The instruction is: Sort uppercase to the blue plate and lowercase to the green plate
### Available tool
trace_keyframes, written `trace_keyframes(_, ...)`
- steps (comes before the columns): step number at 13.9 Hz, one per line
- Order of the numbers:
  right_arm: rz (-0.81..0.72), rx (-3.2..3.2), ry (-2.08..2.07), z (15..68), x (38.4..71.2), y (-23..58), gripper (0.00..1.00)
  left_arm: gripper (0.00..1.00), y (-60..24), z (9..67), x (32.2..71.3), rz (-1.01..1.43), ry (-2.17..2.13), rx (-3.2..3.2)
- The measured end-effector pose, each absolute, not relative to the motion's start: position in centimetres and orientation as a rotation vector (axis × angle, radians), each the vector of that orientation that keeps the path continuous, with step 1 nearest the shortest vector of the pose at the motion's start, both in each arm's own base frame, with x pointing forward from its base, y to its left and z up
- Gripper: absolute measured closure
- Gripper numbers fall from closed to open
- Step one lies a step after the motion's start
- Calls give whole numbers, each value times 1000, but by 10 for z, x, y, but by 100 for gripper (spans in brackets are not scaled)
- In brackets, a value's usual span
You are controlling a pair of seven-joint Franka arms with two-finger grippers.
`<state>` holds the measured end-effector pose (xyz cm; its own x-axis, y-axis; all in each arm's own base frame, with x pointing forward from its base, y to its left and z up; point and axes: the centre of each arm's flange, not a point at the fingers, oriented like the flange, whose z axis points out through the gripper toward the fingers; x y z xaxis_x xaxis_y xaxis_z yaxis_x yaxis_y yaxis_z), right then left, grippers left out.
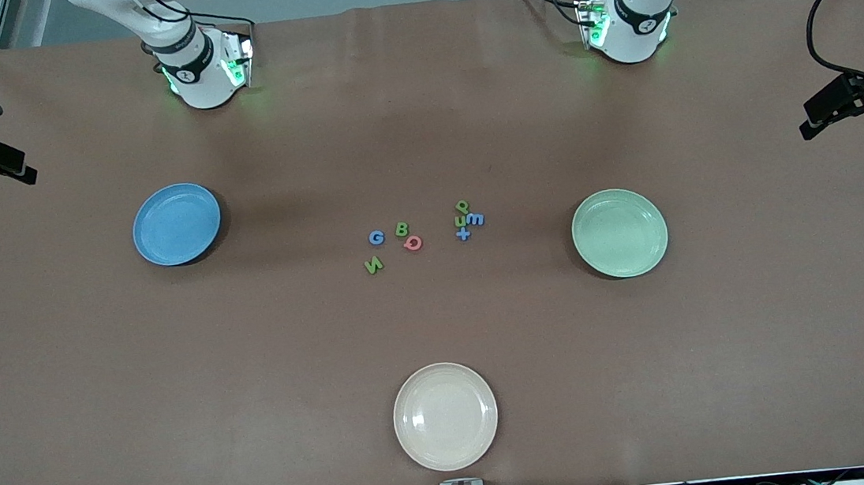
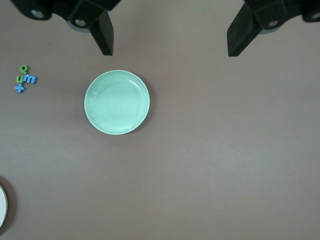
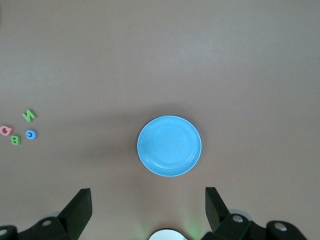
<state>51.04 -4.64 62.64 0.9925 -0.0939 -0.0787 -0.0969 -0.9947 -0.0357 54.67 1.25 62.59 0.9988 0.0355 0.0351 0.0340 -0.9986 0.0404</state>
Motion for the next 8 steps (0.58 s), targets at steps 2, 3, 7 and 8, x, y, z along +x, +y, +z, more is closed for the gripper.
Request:
trace_keyframes(2, 109, -3097, 144, 627, 511, -46, 0, 0, 13, 626, 547, 56, 54, 3102)
trace_keyframes(3, 106, -3098, 127, 627, 511, -46, 0, 0, 13, 626, 547, 56, 54, 3102)
trace_keyframes(7, 106, -3098, 56, 626, 511, -46, 0, 0, 12, 626, 547, 53, 52, 3103)
trace_keyframes(8, 108, -3098, 47, 626, 511, -47, 0, 0, 11, 626, 547, 52, 48, 3103)
